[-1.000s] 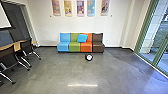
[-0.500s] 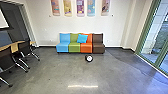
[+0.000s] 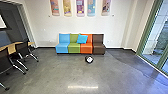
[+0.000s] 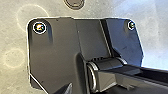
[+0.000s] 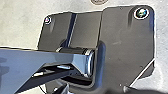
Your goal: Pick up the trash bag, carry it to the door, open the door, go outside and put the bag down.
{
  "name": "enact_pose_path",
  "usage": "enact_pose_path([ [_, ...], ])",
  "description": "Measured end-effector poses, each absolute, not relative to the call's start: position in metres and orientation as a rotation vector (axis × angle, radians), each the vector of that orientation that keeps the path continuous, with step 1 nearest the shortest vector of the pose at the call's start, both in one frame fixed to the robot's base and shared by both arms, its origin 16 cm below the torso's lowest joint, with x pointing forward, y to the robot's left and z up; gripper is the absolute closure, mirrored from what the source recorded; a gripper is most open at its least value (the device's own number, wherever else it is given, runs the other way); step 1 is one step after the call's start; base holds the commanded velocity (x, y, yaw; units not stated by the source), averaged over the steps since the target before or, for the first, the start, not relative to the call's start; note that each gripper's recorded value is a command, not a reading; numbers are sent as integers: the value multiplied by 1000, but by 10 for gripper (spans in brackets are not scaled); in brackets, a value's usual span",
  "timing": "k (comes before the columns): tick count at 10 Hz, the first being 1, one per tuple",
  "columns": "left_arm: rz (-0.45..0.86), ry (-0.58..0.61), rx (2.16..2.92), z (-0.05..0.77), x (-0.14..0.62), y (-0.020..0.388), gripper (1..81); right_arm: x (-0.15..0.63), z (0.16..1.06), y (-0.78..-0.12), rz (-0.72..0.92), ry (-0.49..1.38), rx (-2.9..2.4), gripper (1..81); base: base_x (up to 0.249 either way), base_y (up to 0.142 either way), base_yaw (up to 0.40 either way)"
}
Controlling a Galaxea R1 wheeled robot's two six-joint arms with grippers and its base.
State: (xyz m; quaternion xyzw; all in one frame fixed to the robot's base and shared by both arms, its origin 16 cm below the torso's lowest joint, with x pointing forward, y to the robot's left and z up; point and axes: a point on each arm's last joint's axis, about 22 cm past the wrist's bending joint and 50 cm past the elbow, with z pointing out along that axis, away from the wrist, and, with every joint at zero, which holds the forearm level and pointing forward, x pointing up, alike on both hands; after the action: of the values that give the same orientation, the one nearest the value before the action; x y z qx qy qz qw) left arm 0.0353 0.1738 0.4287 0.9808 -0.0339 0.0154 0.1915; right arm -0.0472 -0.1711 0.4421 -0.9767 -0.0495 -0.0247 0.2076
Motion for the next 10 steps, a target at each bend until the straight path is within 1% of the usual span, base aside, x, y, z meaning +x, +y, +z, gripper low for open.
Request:
enact_pose_path([
  [7, 43, -95, 2752, 429, 35, 172, 10, -47, 442, -172, -68, -136, -2721, 10, 165, 0, 0],
  [10, 43, -95, 2755, 429, 35, 173, 10, -47, 443, -166, -68, -134, -2713, 10, 165, -68, 0],
])
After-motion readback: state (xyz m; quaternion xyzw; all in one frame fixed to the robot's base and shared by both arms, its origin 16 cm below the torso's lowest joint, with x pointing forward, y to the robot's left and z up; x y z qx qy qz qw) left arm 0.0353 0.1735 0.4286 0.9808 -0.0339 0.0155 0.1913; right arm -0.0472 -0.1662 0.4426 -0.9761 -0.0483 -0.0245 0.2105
